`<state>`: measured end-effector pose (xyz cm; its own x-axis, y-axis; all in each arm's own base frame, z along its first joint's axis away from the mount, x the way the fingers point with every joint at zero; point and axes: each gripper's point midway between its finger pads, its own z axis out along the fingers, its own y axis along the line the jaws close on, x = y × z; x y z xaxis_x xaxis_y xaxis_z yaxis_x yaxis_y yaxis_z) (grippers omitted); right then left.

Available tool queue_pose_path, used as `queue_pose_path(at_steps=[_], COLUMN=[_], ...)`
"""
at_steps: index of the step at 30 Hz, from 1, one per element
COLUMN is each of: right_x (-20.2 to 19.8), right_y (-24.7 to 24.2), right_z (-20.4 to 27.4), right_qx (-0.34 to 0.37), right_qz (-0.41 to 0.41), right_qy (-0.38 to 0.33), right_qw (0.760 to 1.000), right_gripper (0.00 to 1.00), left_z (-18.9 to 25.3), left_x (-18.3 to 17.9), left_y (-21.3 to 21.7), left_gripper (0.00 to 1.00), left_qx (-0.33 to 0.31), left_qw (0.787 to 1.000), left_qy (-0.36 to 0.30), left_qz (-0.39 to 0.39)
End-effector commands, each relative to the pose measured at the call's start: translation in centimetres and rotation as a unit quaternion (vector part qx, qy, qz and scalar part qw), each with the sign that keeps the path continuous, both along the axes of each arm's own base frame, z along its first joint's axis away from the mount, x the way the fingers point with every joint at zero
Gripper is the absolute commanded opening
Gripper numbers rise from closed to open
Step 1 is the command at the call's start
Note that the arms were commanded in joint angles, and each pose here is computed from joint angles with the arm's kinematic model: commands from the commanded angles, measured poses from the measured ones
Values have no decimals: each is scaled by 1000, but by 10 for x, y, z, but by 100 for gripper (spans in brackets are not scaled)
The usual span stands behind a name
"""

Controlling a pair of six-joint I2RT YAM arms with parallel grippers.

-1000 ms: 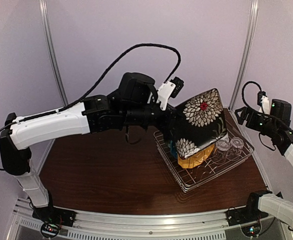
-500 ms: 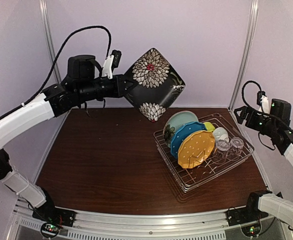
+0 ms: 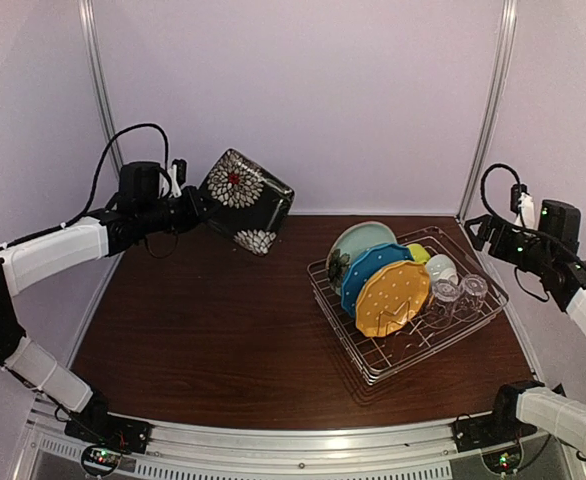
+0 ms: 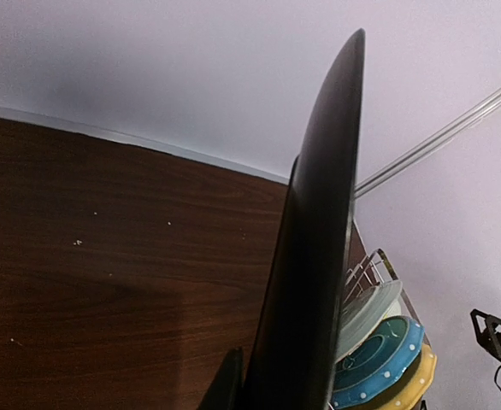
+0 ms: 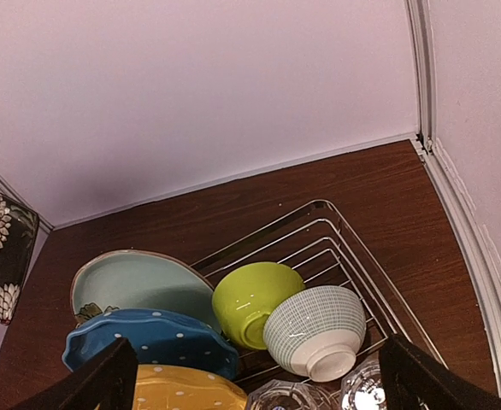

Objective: Unload the mixed dishes from the dish rack
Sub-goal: Place the plate at the corner of the board.

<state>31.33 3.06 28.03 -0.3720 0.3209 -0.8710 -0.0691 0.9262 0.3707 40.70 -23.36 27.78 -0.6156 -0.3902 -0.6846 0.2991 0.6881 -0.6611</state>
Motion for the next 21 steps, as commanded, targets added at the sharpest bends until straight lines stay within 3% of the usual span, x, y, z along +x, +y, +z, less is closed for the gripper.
queue_pose_path(at_steps=[1,12,21], right_x=[0,-3,-1], right_y=[5,13,14], right_z=[-2,-4,-10], right_qx=[10,21,24], right_qz=[15,37,38], right_qy=[-3,-6,4], right_qw=[1000,999,999], right_gripper=[100,100,100], left_z=[62,-20,-85], left_x=[11,48,75], left_y=[1,16,34], left_gripper=[0,0,0], left_qx=[-101,-122,-180], left_qw=[989,992,983], left_qy=[-105,-32,31], left_qz=[-15,-8,8])
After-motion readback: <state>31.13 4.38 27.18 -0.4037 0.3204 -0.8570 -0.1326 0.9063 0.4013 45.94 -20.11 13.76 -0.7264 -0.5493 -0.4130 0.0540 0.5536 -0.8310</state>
